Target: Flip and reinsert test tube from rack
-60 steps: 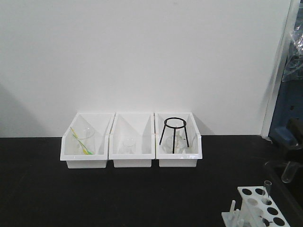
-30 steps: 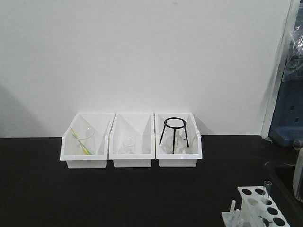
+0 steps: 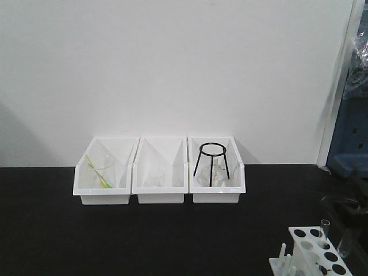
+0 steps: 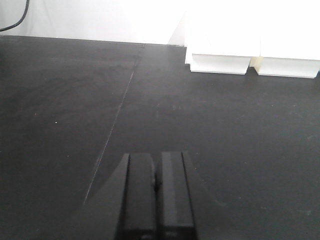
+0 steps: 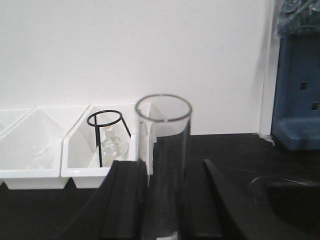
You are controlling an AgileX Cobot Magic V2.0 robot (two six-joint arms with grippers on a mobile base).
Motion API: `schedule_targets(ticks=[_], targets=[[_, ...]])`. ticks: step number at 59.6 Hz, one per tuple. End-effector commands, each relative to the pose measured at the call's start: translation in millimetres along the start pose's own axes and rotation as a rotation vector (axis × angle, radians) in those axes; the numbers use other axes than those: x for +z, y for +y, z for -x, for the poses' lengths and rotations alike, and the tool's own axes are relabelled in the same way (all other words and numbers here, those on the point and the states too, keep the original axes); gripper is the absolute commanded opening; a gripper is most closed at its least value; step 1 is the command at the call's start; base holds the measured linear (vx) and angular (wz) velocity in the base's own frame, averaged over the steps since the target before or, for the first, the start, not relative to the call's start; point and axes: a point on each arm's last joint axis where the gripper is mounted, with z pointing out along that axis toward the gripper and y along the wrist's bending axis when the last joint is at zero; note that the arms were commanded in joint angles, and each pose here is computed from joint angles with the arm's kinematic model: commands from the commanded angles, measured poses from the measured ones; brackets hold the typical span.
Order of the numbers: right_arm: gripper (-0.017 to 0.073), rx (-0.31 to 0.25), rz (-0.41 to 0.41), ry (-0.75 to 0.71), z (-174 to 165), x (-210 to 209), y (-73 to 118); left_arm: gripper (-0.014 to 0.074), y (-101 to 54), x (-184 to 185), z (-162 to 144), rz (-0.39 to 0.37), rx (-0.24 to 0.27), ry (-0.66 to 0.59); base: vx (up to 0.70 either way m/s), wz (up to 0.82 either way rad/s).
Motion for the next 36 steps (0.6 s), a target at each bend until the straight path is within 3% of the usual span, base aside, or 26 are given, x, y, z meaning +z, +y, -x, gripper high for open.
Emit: schedule_targets(ticks=[1,9,19,26,36], targets=[[-0.0008,-0.035,0.071,-0.200,6,-6,5.4,-0.0006,-1.8,-1,8,-0.024,-0.002,-0.095,0.00,0.00],[-0.0008,-0.003,0.083,-0.196,-14,-4,4.8,-0.0006,-1.8,-1,8,-0.024,-0.002,-0.095,0.00,0.00],[-0.0008,-0.017,0.091,-0.191,-21,5,4.6,-0.0006,-1.8,-1,8,-0.024,-0.002,-0.095,0.00,0.00],[-0.0008,-0.062,0.086,-0.169,-28,12,3.7,-0.0006,-1.8,-1,8,-0.024,-0.002,-0.095,0.00,0.00],[-0.0008,-0.065,0.064,-0.150,-38,22,0.3,-0.0006,-1.8,-1,8,-0.024,-0.002,-0.095,0.00,0.00]])
